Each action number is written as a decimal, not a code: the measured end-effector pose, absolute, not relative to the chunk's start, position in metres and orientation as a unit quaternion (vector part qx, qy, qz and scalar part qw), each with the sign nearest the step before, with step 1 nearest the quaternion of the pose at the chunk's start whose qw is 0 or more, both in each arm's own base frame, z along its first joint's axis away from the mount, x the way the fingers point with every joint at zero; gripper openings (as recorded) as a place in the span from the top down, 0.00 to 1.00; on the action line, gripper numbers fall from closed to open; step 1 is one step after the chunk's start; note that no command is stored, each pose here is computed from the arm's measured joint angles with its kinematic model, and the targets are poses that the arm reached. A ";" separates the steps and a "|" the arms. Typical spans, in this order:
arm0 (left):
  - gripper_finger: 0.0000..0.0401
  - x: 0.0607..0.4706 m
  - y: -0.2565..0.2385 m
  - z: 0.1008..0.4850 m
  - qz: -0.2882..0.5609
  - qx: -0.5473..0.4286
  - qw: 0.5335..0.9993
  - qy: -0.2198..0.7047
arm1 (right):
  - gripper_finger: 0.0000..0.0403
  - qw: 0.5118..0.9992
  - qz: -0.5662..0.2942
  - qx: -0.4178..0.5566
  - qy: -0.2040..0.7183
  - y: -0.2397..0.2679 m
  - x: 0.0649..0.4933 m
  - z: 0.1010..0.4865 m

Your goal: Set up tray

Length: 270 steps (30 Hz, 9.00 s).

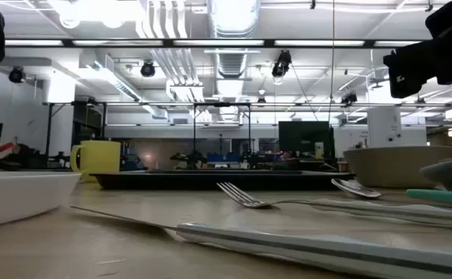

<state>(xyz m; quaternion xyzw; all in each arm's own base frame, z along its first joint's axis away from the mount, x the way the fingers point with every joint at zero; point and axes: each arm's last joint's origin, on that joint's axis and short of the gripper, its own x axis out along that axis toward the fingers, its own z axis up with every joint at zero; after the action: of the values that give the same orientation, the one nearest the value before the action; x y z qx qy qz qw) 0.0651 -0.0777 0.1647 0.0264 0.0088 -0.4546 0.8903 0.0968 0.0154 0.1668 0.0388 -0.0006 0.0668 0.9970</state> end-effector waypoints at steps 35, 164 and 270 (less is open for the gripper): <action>0.71 0.065 -0.078 0.165 -0.455 0.026 0.890 0.009 | 0.83 0.997 0.067 0.039 0.000 0.015 0.097 0.167; 0.71 0.065 -0.078 0.165 -0.455 0.026 0.890 0.009 | 0.83 0.997 0.067 0.038 -0.001 0.015 0.097 0.167; 0.71 0.138 0.076 0.287 0.274 -0.313 0.843 0.341 | 0.83 0.997 0.067 0.038 -0.001 0.015 0.097 0.167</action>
<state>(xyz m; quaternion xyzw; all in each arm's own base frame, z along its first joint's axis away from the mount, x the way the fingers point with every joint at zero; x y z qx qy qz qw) 0.1383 0.0762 0.2866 -0.3126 0.3406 0.2744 0.8432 0.0969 0.0154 0.1668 0.0383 -0.0006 0.0668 0.9970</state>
